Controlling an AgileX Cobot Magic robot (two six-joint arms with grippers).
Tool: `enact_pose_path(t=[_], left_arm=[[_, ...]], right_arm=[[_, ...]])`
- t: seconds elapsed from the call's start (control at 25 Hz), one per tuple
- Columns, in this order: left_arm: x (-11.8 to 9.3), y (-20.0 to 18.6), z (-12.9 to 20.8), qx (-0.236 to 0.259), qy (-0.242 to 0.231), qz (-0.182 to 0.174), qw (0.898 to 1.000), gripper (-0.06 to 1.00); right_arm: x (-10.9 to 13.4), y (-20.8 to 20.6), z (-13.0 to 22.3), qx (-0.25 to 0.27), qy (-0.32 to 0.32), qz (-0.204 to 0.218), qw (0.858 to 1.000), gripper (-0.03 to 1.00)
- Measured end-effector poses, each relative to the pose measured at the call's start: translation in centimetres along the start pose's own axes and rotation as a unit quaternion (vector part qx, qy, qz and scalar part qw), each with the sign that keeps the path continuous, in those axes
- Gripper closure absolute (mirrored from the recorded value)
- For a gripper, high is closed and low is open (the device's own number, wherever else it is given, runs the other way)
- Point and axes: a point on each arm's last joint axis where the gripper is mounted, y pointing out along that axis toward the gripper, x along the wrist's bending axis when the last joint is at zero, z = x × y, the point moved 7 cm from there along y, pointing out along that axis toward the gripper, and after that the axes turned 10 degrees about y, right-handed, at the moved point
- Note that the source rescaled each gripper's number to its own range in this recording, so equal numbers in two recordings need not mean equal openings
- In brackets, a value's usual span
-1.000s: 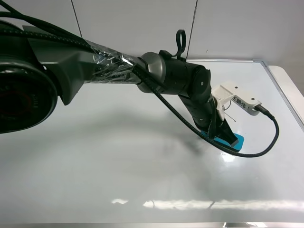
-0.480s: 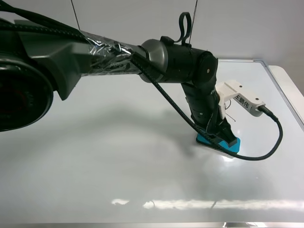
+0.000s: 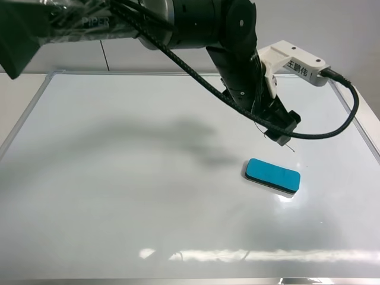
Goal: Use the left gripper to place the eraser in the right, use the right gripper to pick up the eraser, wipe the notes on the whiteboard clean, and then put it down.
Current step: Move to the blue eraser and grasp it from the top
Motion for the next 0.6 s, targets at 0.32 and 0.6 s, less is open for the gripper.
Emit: enact_pose_path(t=[0.32, 0.6], left_arm=[[5.2, -5.3, 0.0, -0.018, -0.036, -0.035, 0.999, -0.05], [13.6, -14.2, 4.7, 0.011, -0.135, -0.078, 0.988, -0.05]], right_arm=[[0.0, 0.0, 0.0, 0.000, 0.000, 0.000, 1.000, -0.03], [0.0, 0.0, 0.0, 0.000, 0.000, 0.000, 1.000, -0.03]])
